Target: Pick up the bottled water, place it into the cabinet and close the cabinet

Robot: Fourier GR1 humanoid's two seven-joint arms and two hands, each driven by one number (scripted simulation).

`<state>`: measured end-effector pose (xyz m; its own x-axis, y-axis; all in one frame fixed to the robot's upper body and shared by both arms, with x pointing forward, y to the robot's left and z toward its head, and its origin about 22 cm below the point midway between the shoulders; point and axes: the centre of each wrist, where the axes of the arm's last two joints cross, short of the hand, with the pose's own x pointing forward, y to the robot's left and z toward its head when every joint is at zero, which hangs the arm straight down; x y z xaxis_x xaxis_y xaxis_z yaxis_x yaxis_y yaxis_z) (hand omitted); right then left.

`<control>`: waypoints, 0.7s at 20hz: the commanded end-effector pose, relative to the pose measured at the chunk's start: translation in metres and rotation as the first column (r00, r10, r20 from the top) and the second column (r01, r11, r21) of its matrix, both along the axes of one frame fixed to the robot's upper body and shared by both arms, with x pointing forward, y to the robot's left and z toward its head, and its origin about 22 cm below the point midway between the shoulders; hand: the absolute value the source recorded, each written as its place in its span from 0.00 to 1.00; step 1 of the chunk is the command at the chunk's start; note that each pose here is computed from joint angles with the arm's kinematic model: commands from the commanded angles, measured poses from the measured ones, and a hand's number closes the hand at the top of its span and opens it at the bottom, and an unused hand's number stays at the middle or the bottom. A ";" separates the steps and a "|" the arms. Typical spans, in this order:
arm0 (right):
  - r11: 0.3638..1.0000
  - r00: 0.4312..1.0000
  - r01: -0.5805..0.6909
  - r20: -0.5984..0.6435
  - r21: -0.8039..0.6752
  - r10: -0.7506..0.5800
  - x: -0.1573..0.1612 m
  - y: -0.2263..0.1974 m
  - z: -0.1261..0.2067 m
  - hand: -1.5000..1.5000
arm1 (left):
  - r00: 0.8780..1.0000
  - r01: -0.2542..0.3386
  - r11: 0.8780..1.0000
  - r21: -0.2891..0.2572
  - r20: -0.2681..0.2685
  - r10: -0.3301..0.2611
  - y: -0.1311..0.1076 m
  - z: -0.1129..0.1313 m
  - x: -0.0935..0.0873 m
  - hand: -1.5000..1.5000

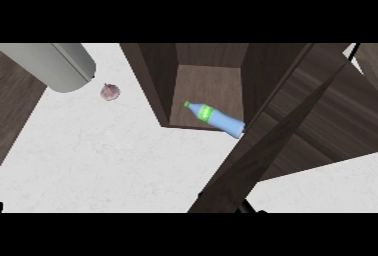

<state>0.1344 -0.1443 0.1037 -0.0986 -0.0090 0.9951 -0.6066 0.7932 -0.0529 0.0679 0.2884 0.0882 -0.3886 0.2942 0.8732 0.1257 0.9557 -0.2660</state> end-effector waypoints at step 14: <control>0.967 0.997 -0.015 -0.068 0.254 0.034 0.132 0.044 0.058 1.00 | 0.999 -0.015 0.999 -0.049 0.028 0.017 0.052 0.011 -0.037 0.00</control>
